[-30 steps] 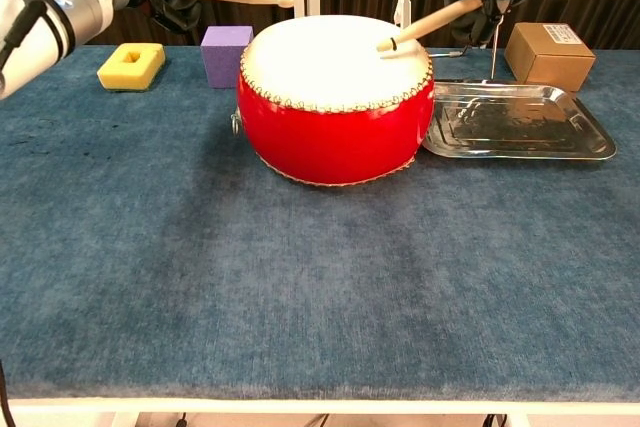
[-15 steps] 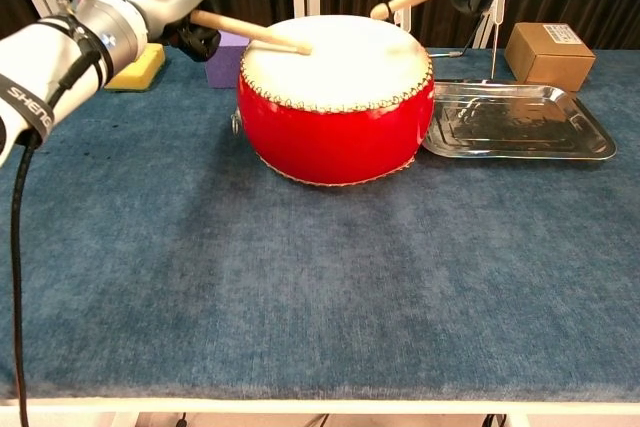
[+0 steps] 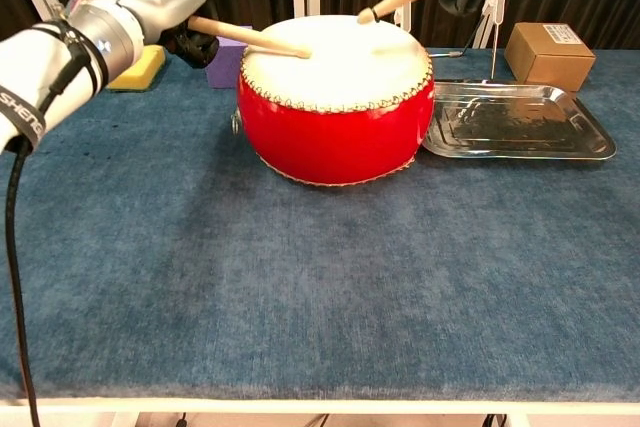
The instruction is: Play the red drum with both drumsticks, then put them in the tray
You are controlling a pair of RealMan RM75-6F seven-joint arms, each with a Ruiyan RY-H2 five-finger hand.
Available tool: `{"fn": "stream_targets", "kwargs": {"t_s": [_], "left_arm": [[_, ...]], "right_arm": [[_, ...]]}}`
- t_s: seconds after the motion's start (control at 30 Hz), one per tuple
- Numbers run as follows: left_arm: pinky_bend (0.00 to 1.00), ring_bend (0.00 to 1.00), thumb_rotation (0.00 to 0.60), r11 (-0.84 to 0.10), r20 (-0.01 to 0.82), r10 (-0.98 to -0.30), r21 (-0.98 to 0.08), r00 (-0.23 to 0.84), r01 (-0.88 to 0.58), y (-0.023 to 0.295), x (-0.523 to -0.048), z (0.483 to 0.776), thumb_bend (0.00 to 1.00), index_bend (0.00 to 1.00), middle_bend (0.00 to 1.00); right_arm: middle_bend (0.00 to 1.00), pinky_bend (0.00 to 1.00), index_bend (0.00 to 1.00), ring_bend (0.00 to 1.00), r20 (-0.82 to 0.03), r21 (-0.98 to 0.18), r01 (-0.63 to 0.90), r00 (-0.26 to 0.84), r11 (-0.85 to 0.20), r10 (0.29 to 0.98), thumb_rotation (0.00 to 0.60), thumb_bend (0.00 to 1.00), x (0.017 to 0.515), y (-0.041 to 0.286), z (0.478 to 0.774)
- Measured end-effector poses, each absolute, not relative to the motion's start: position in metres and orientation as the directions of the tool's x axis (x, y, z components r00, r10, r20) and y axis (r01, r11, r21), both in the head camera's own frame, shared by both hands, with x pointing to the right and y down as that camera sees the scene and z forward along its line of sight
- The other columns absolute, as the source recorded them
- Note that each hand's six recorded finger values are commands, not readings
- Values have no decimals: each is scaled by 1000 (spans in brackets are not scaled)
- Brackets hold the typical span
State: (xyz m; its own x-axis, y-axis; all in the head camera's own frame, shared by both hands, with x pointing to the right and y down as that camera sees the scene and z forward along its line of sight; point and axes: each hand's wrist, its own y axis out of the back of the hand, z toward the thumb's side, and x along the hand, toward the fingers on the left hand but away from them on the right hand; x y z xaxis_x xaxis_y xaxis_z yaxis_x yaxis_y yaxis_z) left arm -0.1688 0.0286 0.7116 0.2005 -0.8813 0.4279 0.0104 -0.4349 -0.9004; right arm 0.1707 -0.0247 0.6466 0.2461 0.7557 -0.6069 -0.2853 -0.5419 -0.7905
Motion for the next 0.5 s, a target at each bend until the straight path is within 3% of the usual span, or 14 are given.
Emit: {"fn": "stream_targets", "kwargs": {"t_s": [0.1,0.33,0.5], "left_arm": [[1000,1000,600,-418,408,-893,-908,190,-14,26,-173,706,712,1000,1000],[1000,1000,600,-362,342,-921,-928,188,-84,13,-186,670,712,1000,1000],[1000,1000,600,-413,397,-896,-910,199,-42,24,-179,692,712,1000,1000]], "right_arm": [[1000,1000,1000,1000,-603,-794,-281,250,-539,757,600,918,173,-27,645],[1000,1000,1000,1000,-663,-723,-423,208,-545,719,600,918,175,-12,686],[1000,1000,1000,1000,-625,-768,-350,231,-536,746,600,919,169,-20,667]]}}
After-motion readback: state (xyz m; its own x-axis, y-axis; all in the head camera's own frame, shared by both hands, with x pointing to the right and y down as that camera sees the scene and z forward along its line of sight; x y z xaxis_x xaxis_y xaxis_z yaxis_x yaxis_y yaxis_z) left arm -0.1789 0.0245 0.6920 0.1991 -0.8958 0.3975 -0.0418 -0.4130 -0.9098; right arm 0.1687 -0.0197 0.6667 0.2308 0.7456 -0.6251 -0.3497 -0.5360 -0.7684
